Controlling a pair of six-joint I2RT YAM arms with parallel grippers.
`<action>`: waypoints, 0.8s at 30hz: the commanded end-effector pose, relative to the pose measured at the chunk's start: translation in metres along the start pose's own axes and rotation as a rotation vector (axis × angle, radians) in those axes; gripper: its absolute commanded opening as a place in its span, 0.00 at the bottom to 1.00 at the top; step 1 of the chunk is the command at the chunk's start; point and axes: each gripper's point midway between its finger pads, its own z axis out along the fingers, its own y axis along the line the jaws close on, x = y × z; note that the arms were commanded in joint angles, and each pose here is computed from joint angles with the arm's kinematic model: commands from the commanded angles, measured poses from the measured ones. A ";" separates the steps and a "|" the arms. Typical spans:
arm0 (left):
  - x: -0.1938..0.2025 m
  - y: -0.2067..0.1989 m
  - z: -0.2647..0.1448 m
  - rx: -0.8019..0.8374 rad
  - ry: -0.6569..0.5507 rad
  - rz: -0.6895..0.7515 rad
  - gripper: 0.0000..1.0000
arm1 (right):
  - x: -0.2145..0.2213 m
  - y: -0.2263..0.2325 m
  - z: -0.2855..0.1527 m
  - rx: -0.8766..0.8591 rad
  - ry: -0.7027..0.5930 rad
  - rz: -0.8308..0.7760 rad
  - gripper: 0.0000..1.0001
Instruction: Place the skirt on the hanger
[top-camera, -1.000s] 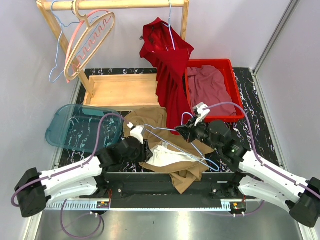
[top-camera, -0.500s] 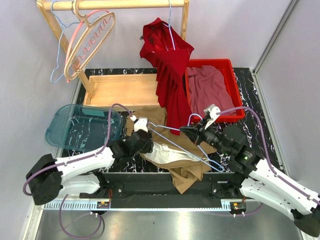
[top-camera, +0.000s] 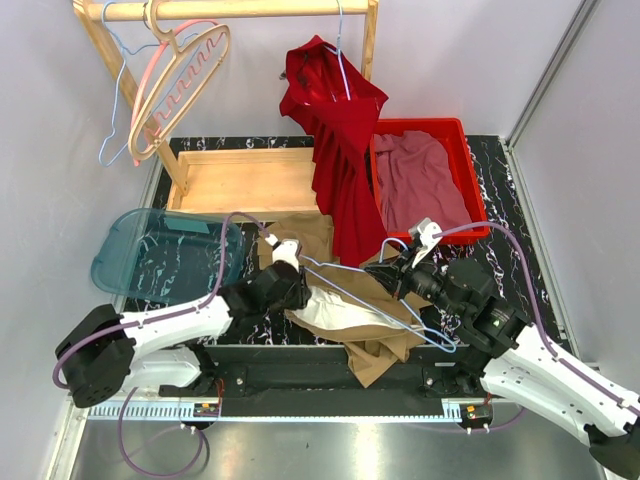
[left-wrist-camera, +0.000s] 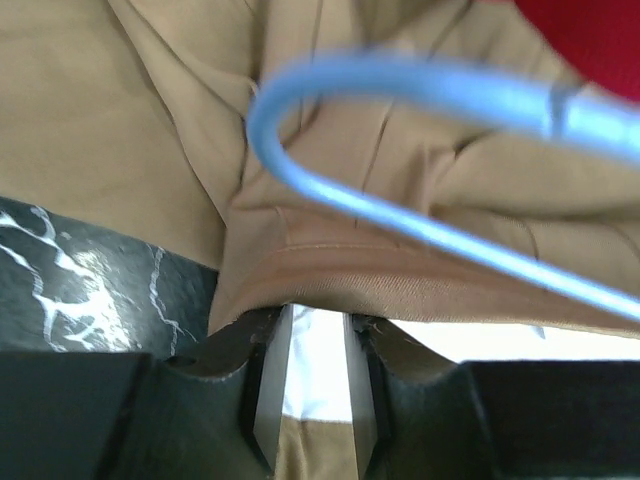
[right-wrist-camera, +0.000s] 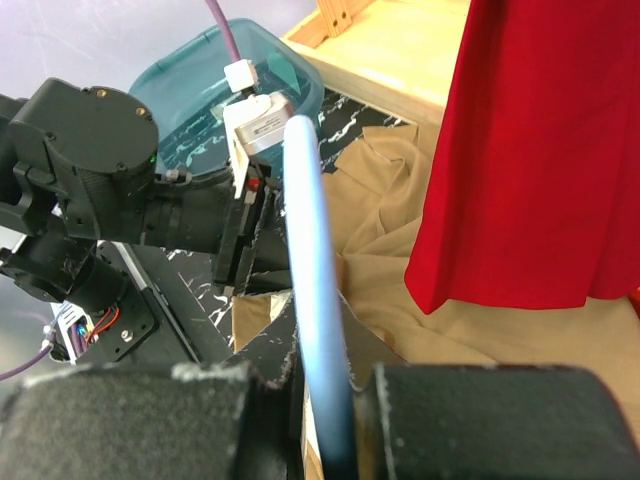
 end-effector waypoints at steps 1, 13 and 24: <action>0.009 -0.018 -0.005 0.127 0.000 -0.026 0.33 | -0.006 -0.002 0.003 0.015 -0.033 0.016 0.00; 0.013 -0.013 0.010 0.066 -0.042 -0.034 0.36 | -0.008 0.002 0.006 -0.004 -0.048 0.040 0.00; 0.025 -0.004 0.021 -0.017 -0.033 0.024 0.27 | -0.007 0.001 0.005 -0.004 -0.049 0.041 0.00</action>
